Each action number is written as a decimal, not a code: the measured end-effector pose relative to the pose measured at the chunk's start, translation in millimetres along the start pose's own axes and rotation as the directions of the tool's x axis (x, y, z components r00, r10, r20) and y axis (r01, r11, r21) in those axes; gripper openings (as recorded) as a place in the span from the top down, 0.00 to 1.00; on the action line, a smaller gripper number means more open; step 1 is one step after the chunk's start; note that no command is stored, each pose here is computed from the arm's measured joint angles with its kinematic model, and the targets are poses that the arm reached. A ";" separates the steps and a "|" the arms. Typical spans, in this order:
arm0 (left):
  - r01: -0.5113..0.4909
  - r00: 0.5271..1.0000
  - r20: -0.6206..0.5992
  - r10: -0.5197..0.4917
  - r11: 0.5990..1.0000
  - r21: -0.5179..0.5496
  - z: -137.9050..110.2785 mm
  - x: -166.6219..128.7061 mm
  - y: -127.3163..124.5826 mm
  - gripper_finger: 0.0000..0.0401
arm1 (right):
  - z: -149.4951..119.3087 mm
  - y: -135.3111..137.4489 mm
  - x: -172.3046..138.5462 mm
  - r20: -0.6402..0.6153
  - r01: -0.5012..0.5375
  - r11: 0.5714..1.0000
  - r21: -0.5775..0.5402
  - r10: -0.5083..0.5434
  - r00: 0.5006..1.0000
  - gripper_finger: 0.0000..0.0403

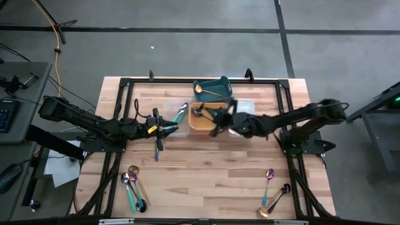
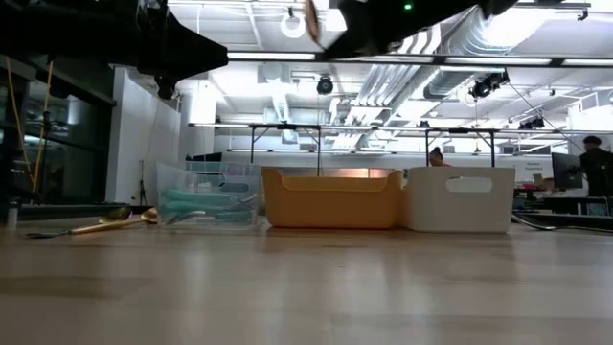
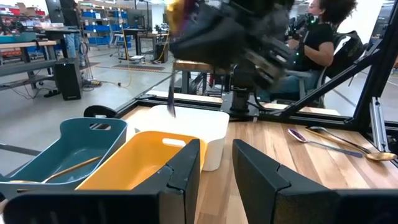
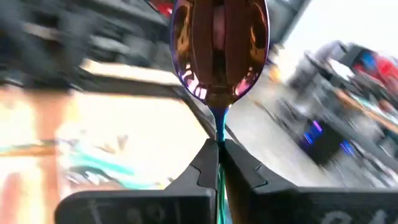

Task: Sort silverware by color (type)
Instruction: Put the distorted-color spoon into the white bin, then put the gold-colored spoon into the green bin

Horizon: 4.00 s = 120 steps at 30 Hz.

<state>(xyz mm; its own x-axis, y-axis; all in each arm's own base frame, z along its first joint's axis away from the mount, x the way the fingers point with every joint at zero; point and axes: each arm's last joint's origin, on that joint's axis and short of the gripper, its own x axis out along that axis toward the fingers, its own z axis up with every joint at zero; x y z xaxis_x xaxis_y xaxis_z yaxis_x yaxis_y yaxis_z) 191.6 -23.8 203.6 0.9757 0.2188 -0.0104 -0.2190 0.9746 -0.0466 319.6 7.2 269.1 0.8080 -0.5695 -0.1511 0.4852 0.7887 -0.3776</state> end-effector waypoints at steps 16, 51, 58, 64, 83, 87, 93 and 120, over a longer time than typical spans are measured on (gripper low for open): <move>0.000 1.000 0.004 0.000 1.000 -0.002 0.4 0.0 0.0 0.78 | -63.3 -77.2 -17.7 -0.632 0.203 0.963 0.178 -0.047 0.774 1.00; 0.000 1.000 0.003 0.000 1.000 -0.002 0.3 0.0 0.0 0.78 | -103.4 -90.6 1.4 -0.799 0.321 0.823 0.468 0.239 0.551 0.90; 0.000 1.000 0.002 0.000 1.000 -0.001 0.2 0.0 0.0 0.78 | -100.4 -82.5 -0.9 -0.793 0.185 0.892 0.413 0.253 0.555 0.90; -0.001 1.000 -0.003 0.001 1.000 0.001 -0.3 0.0 0.1 0.78 | -84.9 -48.2 -10.3 -0.734 -0.007 0.935 0.356 0.284 0.617 0.90; 0.000 1.000 -0.011 0.000 0.999 -0.040 -1.1 -0.1 -0.1 0.78 | -28.4 18.3 -31.1 -0.310 -0.271 0.945 0.183 0.317 0.896 0.90; -0.003 0.999 -0.049 0.002 1.000 -0.023 -5.0 -0.2 0.1 0.78 | -44.4 17.0 -36.8 -0.341 -0.269 0.946 0.182 0.317 0.885 0.90; -0.005 0.998 -0.067 0.003 1.000 -0.021 -6.8 -0.3 0.2 0.78 | -75.5 5.8 -60.7 -0.261 -0.252 0.914 0.318 0.340 0.903 0.90; -0.001 0.999 -0.037 0.002 1.000 0.026 -3.5 0.0 0.0 0.78 | -66.7 -2.8 -73.7 0.301 -0.535 0.805 0.258 0.459 0.836 0.90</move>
<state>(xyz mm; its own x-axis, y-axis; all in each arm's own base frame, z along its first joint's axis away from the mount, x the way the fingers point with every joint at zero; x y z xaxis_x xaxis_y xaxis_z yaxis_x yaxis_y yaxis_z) 191.6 -23.9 200.1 0.9747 0.2186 -0.0471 -0.2197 0.9753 -0.0209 236.4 31.5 220.5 0.9987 -0.0444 -0.0247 0.0447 0.9989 0.0131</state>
